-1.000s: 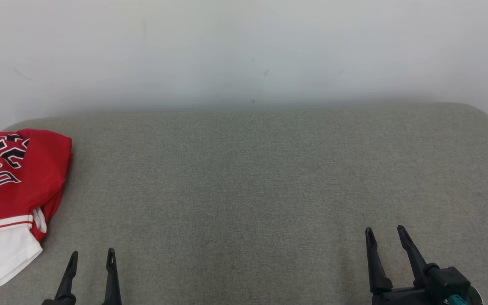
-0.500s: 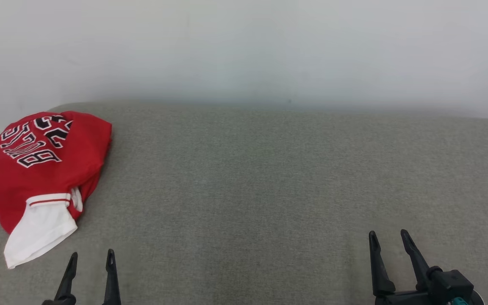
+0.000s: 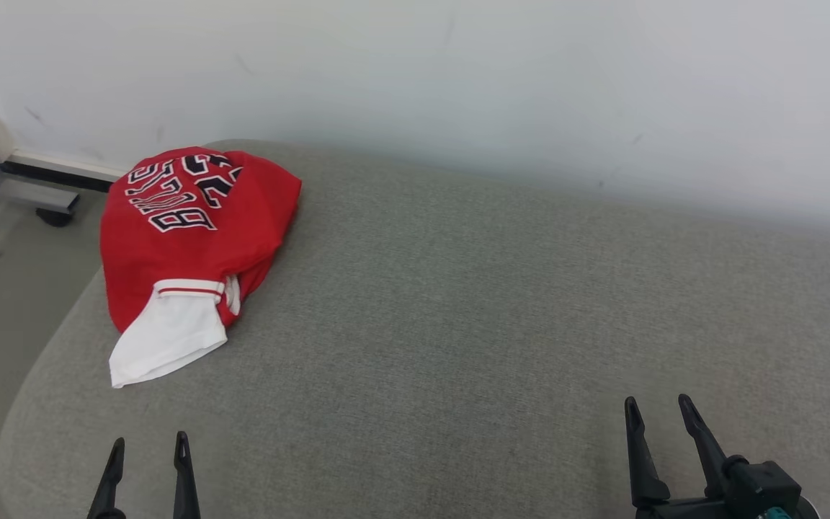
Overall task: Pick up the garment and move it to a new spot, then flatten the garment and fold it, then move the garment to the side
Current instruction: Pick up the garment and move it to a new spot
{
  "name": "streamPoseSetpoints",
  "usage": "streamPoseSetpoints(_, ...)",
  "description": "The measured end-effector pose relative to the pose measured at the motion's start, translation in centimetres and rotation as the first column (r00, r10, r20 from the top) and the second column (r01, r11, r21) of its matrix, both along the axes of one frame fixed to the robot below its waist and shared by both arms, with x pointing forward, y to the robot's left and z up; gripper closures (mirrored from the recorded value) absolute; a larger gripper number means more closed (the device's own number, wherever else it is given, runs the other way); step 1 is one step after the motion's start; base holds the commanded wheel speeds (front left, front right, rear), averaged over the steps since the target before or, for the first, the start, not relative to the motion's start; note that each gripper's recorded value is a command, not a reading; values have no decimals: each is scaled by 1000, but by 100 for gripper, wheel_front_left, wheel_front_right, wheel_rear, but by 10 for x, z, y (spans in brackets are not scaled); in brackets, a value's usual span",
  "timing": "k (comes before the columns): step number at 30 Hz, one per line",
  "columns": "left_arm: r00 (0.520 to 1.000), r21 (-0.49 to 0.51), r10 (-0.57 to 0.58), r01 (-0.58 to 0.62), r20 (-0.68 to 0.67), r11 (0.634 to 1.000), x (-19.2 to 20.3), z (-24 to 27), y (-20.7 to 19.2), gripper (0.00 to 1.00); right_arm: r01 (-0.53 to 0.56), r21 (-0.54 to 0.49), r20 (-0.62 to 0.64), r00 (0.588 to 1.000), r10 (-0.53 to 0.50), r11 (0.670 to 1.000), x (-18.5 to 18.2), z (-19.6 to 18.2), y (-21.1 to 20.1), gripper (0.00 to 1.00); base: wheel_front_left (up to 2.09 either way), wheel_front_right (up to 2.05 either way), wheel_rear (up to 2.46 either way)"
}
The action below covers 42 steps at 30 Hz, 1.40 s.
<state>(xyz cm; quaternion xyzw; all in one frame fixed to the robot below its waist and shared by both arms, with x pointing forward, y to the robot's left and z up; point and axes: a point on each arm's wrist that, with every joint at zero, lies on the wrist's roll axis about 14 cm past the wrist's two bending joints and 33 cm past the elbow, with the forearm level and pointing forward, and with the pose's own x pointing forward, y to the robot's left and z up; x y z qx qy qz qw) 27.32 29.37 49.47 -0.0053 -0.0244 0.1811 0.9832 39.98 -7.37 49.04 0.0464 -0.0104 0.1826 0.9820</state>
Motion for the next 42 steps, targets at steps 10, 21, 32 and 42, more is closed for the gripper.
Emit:
streamPoseSetpoints(10, 993, 0, 122, -122, -1, 993, -39, -1, 27, 0, -117, -3, 0, 993, 117, 993, 2, 1, 42, 0, 0, 0, 0)
streamPoseSetpoints(21, 981, 0, 195, -195, 5, 981, -62, -1, 44, 0, -174, -5, 6, 985, 174, 985, 0, 3, 62, 0, 0, 0, 0)
streamPoseSetpoints(32, 973, 0, 229, -229, 5, 973, -62, 1, 54, 0, -180, 6, -9, 984, 180, 984, 1, -2, 65, 0, 0, 0, 0)
streamPoseSetpoints(42, 973, 33, 199, -204, 120, 978, -20, 46, 81, 0, -147, 11, 10, 989, 147, 989, 14, 1, 56, 0, 0, 0, 0)
